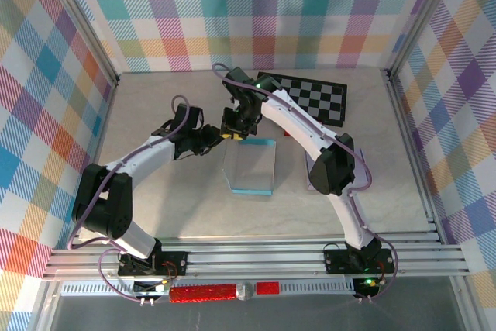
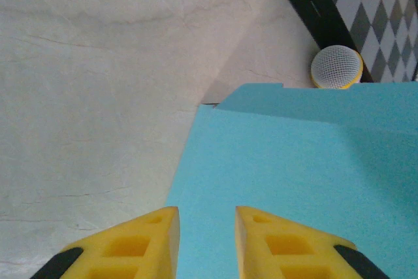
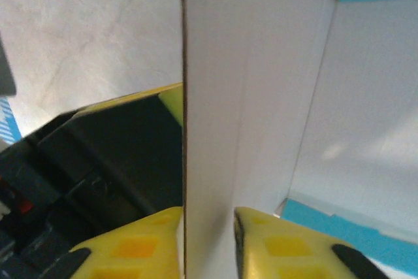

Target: Fold the paper box

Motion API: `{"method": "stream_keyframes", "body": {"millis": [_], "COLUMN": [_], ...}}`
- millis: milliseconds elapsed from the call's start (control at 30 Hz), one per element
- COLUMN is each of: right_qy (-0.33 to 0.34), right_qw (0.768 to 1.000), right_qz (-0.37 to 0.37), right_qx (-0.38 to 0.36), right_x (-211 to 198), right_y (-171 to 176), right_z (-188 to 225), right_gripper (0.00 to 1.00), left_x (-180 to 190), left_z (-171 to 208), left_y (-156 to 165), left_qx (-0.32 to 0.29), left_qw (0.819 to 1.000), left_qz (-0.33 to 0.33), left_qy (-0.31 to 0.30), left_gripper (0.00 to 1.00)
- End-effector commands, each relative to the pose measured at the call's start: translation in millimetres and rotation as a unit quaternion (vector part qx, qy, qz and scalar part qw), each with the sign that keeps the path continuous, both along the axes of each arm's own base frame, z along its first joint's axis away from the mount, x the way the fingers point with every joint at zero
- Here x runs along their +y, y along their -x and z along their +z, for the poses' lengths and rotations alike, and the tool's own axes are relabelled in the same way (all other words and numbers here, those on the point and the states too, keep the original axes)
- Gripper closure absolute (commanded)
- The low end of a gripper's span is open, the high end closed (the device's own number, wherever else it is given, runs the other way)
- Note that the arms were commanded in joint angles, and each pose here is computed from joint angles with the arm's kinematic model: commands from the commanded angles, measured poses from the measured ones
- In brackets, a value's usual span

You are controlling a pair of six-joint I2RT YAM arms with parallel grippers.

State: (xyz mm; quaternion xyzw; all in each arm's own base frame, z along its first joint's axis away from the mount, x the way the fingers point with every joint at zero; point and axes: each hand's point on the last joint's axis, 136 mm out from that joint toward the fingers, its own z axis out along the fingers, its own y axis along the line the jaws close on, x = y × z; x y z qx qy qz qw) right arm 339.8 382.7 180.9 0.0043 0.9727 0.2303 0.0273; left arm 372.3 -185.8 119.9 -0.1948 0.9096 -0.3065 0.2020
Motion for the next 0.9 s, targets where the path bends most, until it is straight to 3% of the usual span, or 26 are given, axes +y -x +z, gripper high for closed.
{"method": "stream_keyframes", "body": {"millis": [0, 133, 333, 633, 867], "right_qy": [0.014, 0.017, 0.026, 0.09, 0.044], "right_qw": [0.998, 0.991, 0.963, 0.853, 0.81], "right_qz": [-0.062, -0.129, -0.266, -0.503, -0.567], "right_qx": [0.019, 0.032, 0.043, 0.11, 0.145], "right_x": [-12.8, -25.0, -49.2, -101.0, -96.8], "right_y": [-7.0, -12.1, -20.7, -16.1, -34.4], "right_z": [3.3, 10.5, 27.9, 25.1, 16.5], "right_gripper": [0.83, 0.99, 1.0, 1.0, 1.0], "left_x": [10.0, 22.6, 41.9, 45.7, 38.2], "left_z": [15.3, 25.2, 40.4, 49.2, 43.4], "left_y": [8.7, 17.1, 32.2, 54.7, 70.6], "left_qx": [-0.012, -0.023, -0.035, -0.038, -0.023], "left_qw": [0.999, 0.996, 0.992, 0.991, 0.992], "left_qz": [-0.009, -0.008, 0.001, -0.023, -0.062], "left_qy": [-0.045, -0.082, -0.124, -0.125, -0.111], "left_gripper": [0.71, 0.7, 0.68, 0.66, 0.64]}}
